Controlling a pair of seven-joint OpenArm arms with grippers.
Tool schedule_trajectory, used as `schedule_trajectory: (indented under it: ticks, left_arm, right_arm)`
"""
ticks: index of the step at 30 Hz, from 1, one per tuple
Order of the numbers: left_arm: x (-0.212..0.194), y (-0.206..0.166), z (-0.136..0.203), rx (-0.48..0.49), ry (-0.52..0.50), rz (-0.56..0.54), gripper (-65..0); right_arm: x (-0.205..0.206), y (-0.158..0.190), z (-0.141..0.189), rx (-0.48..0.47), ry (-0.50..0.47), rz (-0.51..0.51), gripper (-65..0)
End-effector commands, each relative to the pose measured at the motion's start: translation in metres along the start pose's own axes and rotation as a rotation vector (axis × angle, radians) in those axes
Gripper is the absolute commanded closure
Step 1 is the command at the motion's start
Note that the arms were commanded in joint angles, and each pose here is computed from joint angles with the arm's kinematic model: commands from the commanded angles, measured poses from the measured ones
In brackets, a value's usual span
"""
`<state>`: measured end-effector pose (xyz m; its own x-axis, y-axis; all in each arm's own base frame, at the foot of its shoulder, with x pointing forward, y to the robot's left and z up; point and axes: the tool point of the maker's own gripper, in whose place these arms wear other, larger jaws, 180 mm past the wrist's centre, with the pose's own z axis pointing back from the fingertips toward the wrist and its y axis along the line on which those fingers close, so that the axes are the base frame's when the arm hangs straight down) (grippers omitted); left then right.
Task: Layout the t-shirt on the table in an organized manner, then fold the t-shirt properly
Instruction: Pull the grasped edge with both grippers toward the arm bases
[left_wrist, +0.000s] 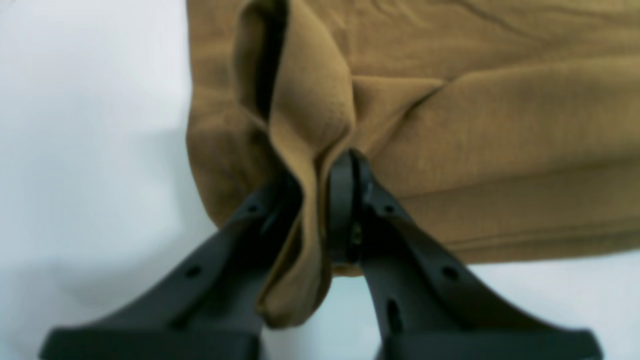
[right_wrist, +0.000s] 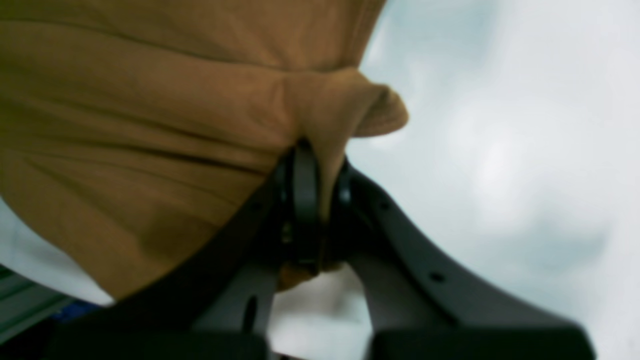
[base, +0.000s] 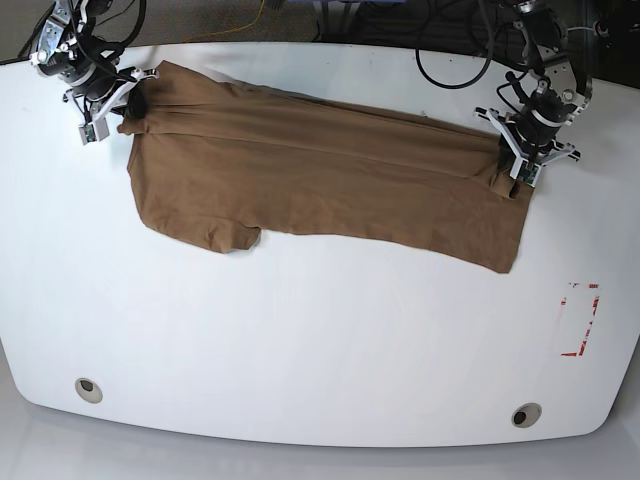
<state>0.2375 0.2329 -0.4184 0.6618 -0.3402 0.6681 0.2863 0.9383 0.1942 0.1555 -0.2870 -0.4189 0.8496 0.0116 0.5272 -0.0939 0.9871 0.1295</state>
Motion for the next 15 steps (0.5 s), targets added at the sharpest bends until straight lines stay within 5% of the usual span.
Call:
schedule_trajectory:
  ticks: [1,15]
  left_arm:
    - [-0.018,0.000,0.014,0.033,0.074,-0.031,-1.9]
    - [-0.062,-0.027,0.052,0.001,0.170,-0.048,-1.9]
  right_arm:
    - [0.002,-0.022,0.013,-0.059,0.023,0.049,0.0]
    - [-0.009,-0.024,0.017,-0.039,0.111,0.147,0.0]
